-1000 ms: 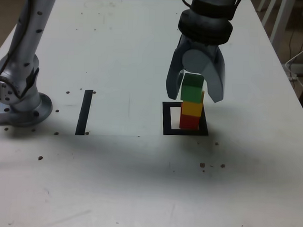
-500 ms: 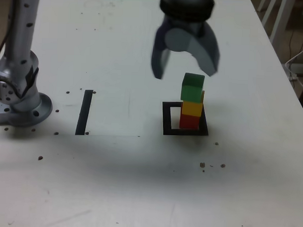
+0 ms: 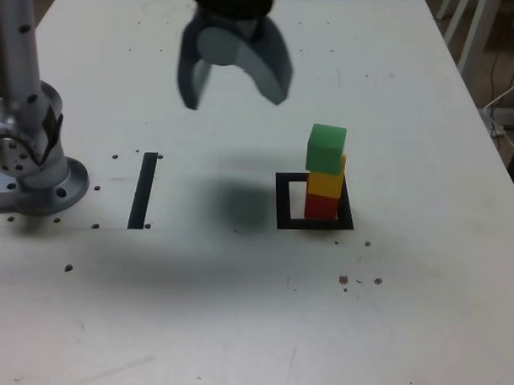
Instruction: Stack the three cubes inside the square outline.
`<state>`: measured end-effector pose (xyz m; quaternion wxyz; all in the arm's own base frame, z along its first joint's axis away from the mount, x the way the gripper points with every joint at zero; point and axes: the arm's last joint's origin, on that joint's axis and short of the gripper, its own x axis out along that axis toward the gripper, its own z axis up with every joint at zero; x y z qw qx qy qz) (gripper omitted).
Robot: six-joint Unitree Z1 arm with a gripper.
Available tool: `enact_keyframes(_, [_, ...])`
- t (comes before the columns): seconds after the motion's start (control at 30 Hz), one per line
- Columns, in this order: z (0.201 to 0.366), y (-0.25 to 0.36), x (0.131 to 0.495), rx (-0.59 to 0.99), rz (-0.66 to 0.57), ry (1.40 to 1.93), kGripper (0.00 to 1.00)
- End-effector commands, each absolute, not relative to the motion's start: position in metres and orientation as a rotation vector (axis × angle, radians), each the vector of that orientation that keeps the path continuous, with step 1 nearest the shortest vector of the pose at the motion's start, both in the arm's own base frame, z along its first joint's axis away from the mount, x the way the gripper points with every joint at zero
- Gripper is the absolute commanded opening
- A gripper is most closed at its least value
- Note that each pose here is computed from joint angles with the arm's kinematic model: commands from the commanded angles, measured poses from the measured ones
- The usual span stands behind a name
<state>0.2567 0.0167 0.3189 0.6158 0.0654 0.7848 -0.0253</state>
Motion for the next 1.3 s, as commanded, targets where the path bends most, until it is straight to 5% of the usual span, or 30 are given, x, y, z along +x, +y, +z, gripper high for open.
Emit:
enact_keyframes(0.0, [0.316, 0.02, 0.245, 0.141, -0.048, 1.807, 1.0])
enact_keyframes(0.47, [0.288, 0.026, 0.186, 0.066, -0.025, 1.836, 0.99])
enact_keyframes(0.93, [0.249, 0.024, 0.161, -0.014, -0.047, 1.847, 1.0])
enact_keyframes(1.27, [0.239, 0.024, 0.153, -0.035, -0.053, 1.854, 0.99])
